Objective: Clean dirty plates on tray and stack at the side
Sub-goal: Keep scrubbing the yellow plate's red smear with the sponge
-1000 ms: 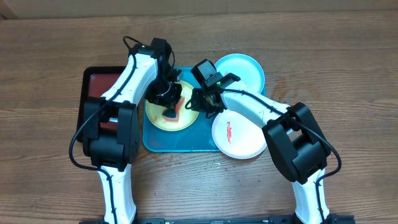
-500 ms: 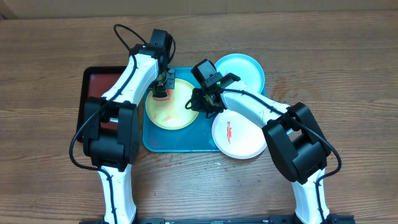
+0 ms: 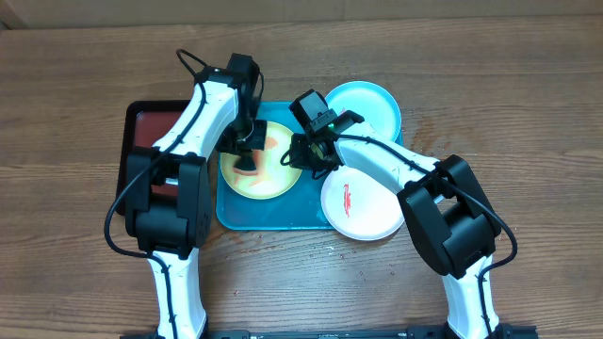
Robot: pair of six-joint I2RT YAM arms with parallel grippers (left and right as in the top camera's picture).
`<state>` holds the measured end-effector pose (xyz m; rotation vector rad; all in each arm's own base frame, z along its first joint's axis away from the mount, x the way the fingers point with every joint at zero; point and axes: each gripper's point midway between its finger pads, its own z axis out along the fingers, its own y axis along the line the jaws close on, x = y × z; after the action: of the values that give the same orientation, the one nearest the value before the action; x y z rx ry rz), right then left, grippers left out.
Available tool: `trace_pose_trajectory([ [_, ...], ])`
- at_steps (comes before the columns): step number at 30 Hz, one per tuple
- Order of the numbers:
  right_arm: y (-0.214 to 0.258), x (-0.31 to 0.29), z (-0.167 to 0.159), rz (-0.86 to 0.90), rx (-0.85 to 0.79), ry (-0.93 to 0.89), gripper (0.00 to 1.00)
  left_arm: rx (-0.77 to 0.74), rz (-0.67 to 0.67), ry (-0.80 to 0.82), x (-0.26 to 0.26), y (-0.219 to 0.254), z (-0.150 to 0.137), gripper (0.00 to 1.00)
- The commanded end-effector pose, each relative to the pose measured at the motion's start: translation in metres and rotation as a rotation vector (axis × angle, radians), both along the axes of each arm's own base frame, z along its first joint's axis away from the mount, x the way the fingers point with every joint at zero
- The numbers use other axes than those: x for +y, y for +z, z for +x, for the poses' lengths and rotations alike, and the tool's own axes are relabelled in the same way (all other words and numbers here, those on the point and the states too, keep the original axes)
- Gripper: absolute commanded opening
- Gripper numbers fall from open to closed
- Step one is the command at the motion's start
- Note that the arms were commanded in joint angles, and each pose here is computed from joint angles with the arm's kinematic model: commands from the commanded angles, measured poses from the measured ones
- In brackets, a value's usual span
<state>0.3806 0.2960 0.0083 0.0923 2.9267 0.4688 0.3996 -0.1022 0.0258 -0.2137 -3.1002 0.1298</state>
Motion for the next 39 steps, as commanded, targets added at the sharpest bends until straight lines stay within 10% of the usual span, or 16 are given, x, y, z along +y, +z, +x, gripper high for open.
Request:
trace_pose_trajectory([
  [1,-0.013,-0.004,-0.005,-0.019,0.036,0.004,0.04,0.008,-0.250,-0.151,-0.041,0.014,-0.007,0.04],
  [12,-0.011,-0.009,-0.006,0.058,0.116,-0.049,0.04,-0.214,0.351,0.417,0.062,0.013,0.034,0.04],
  [17,-0.012,-0.018,-0.009,0.069,0.164,-0.065,0.04,-0.105,0.293,0.322,0.050,0.008,0.014,0.04],
  [26,-0.011,-0.020,-0.008,0.080,0.169,-0.059,0.04,0.104,-0.193,-0.033,-0.038,0.004,-0.029,0.04],
  [34,-0.011,-0.020,-0.008,0.079,0.169,-0.060,0.04,-0.054,-0.177,0.029,-0.043,-0.001,0.010,0.04],
  [39,-0.011,-0.020,-0.008,0.076,0.166,-0.060,0.04,-0.228,0.207,0.326,0.025,-0.001,0.042,0.04],
])
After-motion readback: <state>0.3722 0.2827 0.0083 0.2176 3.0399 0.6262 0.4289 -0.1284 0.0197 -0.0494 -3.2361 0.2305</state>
